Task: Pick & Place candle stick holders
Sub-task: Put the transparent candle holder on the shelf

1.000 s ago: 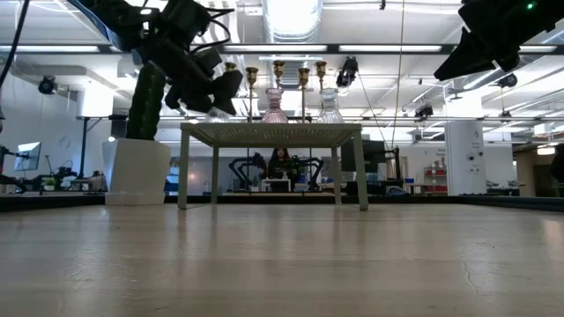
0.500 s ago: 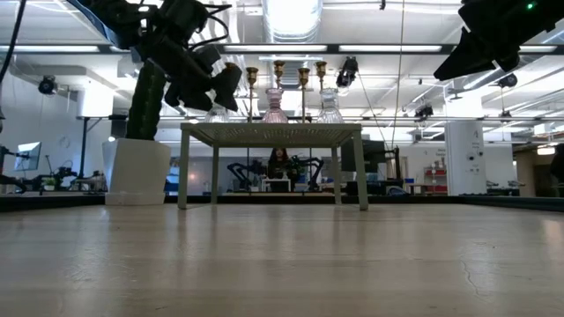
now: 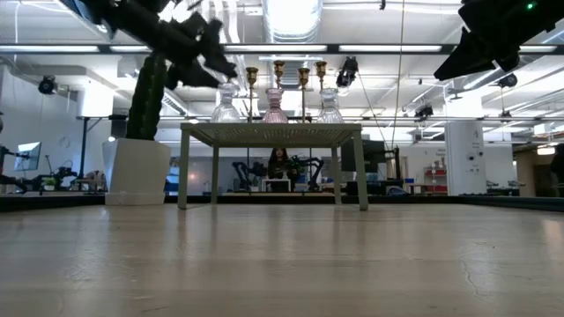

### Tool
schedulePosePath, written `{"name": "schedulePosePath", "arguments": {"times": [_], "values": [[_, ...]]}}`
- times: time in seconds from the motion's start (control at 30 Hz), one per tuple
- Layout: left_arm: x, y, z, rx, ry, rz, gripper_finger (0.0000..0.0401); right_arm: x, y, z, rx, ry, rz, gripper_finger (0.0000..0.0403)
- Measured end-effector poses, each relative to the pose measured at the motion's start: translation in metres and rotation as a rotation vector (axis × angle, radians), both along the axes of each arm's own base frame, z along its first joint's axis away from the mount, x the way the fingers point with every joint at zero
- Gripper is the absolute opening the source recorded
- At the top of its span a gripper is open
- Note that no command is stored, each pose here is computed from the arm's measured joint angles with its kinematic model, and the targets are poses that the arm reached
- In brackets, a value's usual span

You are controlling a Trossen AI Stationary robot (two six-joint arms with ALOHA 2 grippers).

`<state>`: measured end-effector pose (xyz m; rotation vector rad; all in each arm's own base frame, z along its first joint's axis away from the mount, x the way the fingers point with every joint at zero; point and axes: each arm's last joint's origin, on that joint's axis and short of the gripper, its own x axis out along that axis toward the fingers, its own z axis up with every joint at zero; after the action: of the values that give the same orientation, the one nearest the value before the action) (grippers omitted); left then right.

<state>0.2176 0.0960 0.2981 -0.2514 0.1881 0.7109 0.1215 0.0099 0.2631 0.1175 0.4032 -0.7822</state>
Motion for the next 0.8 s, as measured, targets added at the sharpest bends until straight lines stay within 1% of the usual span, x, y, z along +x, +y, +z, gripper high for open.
{"name": "schedulePosePath", "arguments": {"times": [0.1, 0.17, 0.2, 0.23, 0.33, 0.4, 0.47, 0.53, 0.7, 0.8], "values": [[-0.011, -0.012, 0.013, -0.008, -0.052, -0.109, 0.0248, 0.0, 0.0, 0.0, 0.0, 0.0, 0.0, 0.0068], [-0.022, -0.02, 0.021, 0.01, -0.069, -0.132, 0.0248, 0.0, 0.0, 0.0, 0.0, 0.0, 0.0, 0.007], [-0.029, -0.022, 0.024, 0.034, -0.053, -0.114, 0.0248, 0.0, 0.0, 0.0, 0.0, 0.0, 0.0, 0.0072], [-0.035, -0.024, 0.026, 0.051, -0.037, -0.068, 0.0248, 0.0, 0.0, 0.0, 0.0, 0.0, 0.0, 0.0074], [-0.056, -0.029, 0.029, 0.05, -0.011, 0.049, 0.0248, 0.0, 0.0, 0.0, 0.0, 0.0, 0.0, 0.0079], [-0.066, -0.034, 0.031, 0.032, -0.02, 0.054, 0.0248, 0.0, 0.0, 0.0, 0.0, 0.0, 0.0, 0.0083], [-0.072, -0.039, 0.031, 0.013, -0.029, 0.03, 0.0248, 0.0, 0.0, 0.0, 0.0, 0.0, 0.0, 0.0086], [-0.074, -0.044, 0.028, -0.014, -0.016, -0.039, 0.0248, 0.0, 0.0, 0.0, 0.0, 0.0, 0.0, 0.0089], [-0.064, -0.055, 0.009, -0.071, -0.055, -0.322, 0.0248, 0.0, 0.0, 0.0, 0.0, 0.0, 0.0, 0.0091], [-0.054, -0.055, -0.007, -0.064, -0.121, -0.416, 0.0248, 0.0, 0.0, 0.0, 0.0, 0.0, 0.0, 0.0085]]}}
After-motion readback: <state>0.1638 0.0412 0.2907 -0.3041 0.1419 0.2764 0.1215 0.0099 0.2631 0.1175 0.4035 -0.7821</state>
